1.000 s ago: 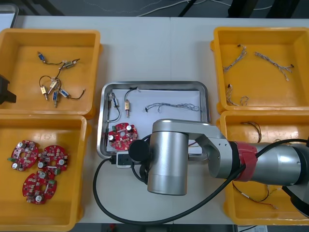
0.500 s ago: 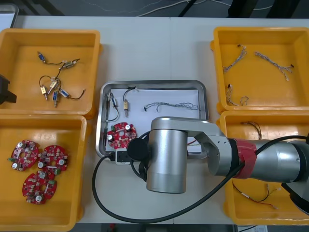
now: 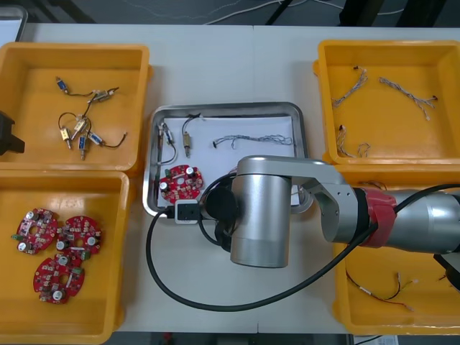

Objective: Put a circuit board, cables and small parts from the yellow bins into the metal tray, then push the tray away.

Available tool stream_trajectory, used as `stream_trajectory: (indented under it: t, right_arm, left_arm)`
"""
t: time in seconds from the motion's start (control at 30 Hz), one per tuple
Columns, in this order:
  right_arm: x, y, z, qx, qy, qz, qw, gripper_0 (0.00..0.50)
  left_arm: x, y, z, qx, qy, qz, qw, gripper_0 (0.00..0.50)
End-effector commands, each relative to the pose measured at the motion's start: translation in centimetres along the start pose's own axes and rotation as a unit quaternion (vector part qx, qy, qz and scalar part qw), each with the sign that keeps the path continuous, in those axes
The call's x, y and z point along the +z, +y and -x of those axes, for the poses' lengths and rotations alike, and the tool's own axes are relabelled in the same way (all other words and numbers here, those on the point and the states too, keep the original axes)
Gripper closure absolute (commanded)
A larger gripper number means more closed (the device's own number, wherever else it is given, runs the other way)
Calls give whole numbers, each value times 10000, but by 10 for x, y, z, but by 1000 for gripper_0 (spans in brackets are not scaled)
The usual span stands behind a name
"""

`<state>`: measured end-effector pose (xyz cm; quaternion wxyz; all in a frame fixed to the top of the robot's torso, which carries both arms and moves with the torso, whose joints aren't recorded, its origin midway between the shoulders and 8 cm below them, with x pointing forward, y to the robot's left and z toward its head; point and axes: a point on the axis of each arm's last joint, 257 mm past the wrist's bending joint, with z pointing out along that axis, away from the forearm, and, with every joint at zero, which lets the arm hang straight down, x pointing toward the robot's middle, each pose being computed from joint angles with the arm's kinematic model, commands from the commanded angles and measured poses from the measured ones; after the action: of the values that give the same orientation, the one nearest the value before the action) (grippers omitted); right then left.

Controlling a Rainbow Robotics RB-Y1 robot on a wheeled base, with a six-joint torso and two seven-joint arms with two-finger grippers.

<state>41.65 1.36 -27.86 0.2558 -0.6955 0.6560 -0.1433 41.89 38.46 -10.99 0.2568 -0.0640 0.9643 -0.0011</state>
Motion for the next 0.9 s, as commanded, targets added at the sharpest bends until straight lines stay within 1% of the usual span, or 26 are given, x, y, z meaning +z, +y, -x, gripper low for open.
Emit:
stream_trajectory:
  t: [0.03,0.07,0.2,0.23,0.33,0.43,0.67,0.77,0.9]
  right_arm:
    - [-8,-31,-3,51,46,-327,9994,500]
    - [-8,-31,-3,51,46,-327,9994,500]
    - [-7,-48,-8,86,152,-464,9988,500]
    - [-8,-57,-9,64,195,-534,9984,500]
    - [-9,-69,-9,60,251,-591,9979,500]
    - [-10,-77,-8,75,256,-577,9980,500]
    - [-11,-98,-1,75,168,-619,9979,500]
    - [-7,-110,0,80,129,-691,9975,500]
    - [-5,-122,-2,56,130,-771,9969,500]
  left_arm:
    - [-12,7,3,520,-135,81,9985,0]
    - [-12,7,3,520,-135,81,9985,0]
    - [-12,7,3,520,-135,81,9985,0]
    - [-12,7,3,520,-135,81,9985,0]
    - [-12,7,3,520,-135,81,9985,0]
    - [-12,7,3,520,-135,81,9985,0]
    - [-12,7,3,520,-135,81,9985,0]
    - [-12,7,3,520,-135,81,9985,0]
    - [-12,7,3,520,-135,81,9985,0]
